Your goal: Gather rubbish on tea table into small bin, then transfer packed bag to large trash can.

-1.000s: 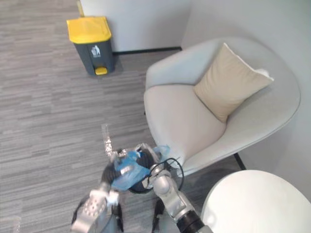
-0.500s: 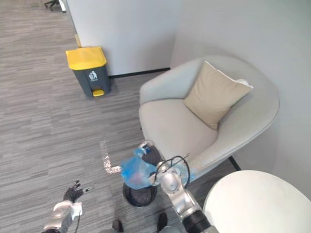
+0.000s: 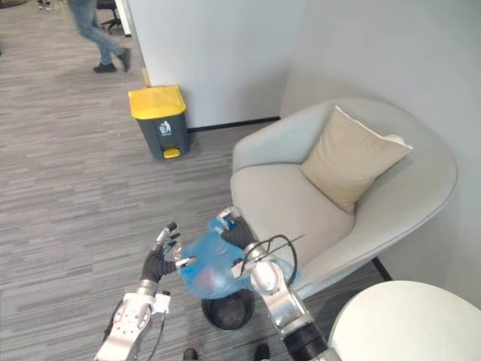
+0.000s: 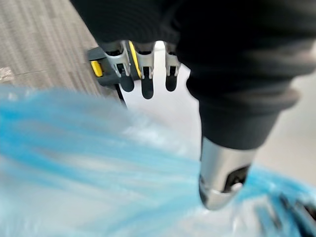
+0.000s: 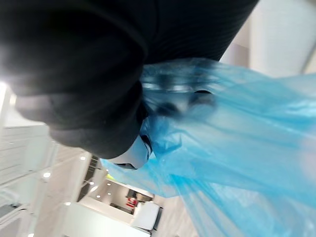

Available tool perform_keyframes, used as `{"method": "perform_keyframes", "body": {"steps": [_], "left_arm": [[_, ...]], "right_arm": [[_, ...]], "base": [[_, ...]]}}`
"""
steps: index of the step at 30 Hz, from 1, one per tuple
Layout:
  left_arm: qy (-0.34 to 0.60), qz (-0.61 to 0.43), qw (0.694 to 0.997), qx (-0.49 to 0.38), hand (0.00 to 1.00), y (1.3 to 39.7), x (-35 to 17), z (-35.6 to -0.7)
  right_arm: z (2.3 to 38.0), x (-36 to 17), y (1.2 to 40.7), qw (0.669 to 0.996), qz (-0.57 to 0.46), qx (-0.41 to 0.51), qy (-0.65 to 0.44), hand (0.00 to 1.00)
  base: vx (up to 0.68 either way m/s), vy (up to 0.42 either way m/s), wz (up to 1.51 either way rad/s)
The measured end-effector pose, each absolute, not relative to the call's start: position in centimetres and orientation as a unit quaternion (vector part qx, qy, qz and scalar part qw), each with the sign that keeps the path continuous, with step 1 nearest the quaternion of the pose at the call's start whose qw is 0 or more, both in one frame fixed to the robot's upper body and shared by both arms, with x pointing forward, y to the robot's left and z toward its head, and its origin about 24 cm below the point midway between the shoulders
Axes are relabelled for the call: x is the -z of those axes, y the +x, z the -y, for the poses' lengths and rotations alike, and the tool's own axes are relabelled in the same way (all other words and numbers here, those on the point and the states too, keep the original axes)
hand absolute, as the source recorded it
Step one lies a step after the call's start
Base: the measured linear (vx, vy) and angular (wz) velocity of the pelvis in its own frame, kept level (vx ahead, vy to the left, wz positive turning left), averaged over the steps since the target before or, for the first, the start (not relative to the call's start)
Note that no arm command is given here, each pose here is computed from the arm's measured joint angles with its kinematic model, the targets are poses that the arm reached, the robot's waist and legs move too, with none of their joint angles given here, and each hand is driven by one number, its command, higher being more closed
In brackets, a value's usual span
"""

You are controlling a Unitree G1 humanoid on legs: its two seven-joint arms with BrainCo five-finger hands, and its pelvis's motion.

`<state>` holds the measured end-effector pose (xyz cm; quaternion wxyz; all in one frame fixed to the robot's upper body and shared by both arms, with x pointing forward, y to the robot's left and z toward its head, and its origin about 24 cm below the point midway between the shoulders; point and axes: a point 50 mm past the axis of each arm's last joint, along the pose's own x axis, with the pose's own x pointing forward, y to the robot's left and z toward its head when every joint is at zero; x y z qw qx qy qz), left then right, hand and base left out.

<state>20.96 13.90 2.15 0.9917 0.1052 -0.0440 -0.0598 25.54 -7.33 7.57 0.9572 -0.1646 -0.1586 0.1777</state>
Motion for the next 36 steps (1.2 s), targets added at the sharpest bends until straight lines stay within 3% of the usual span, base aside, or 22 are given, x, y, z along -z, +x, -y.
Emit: {"method": "perform_keyframes", "body": {"steps": [4, 14, 36], "left_arm": [[0.124, 0.103, 0.983, 0.083, 0.0, 21.8, -3.9, -12.7], [0.185, 0.114, 0.965, 0.144, 0.0, 22.2, -3.6, -10.9], [0.249, 0.074, 0.947, 0.187, 0.0, 23.8, -2.0, -10.8]], "right_arm": [[6.8, -8.3, 25.8, 0.952, 0.174, -0.189, -0.167, 1.0], [5.4, -10.0, 26.4, 0.938, 0.212, -0.219, -0.164, 1.0], [3.7, -14.0, 25.5, 0.905, 0.283, -0.302, -0.101, 1.0]], "base": [[-0.02, 0.005, -0.04], [-0.01, -0.003, -0.04], [-0.02, -0.014, -0.06]]}}
